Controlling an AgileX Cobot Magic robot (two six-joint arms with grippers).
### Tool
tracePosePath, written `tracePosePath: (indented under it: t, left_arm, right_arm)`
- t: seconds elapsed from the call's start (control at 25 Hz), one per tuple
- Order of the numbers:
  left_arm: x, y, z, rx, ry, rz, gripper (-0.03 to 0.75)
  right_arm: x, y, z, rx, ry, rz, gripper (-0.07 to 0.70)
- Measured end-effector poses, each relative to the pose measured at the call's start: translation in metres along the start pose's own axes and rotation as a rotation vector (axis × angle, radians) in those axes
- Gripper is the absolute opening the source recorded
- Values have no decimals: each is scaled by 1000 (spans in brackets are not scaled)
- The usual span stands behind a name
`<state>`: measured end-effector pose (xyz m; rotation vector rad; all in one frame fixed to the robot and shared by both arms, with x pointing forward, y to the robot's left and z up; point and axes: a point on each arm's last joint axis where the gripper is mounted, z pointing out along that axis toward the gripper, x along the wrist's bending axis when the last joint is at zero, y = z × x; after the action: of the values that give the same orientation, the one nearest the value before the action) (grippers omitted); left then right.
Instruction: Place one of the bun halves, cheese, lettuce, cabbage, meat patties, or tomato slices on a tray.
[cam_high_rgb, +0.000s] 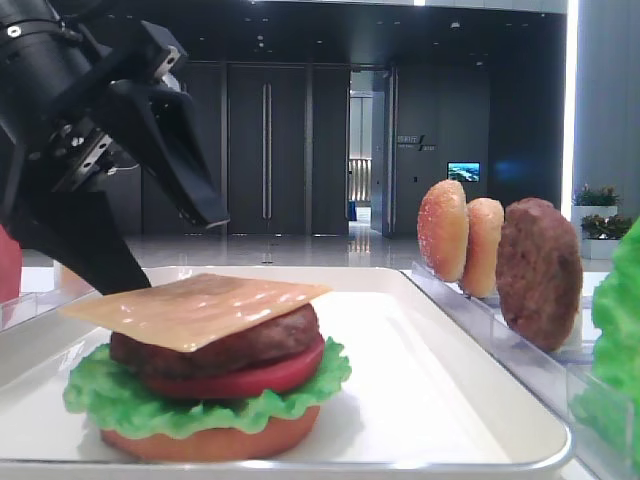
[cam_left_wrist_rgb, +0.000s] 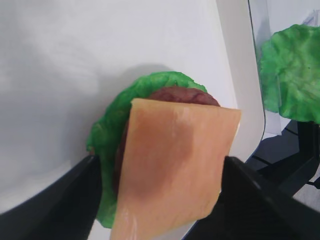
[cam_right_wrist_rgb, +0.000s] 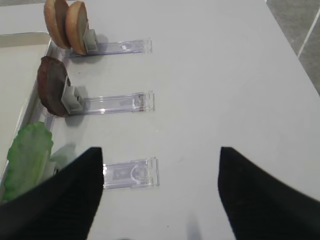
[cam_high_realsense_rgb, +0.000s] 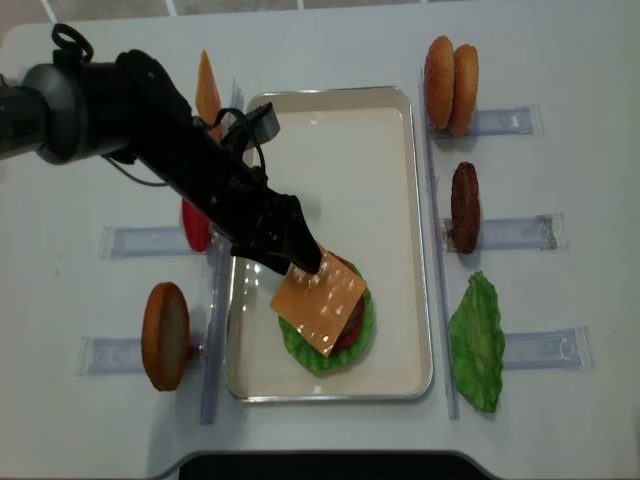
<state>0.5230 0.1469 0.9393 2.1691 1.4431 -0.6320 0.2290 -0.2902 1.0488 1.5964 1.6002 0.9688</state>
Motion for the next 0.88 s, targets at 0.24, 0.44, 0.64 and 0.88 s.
tracePosePath:
  t: [0.24,0.44,0.64,0.88]
  left_arm:
    - [-5,6,-12,0,44,-1,587]
    - [-13,14,-32,54,114,30,587]
    - [-21,19,-61,99,252,46,587]
    - [-29,20,-92,56,514,33,587]
  right_arm:
    - [0,0,0,0,0,0,465]
    - [0,0,0,0,0,0,465]
    - [0,0,0,0,0,0,465]
    - [0,0,0,0,0,0,465]
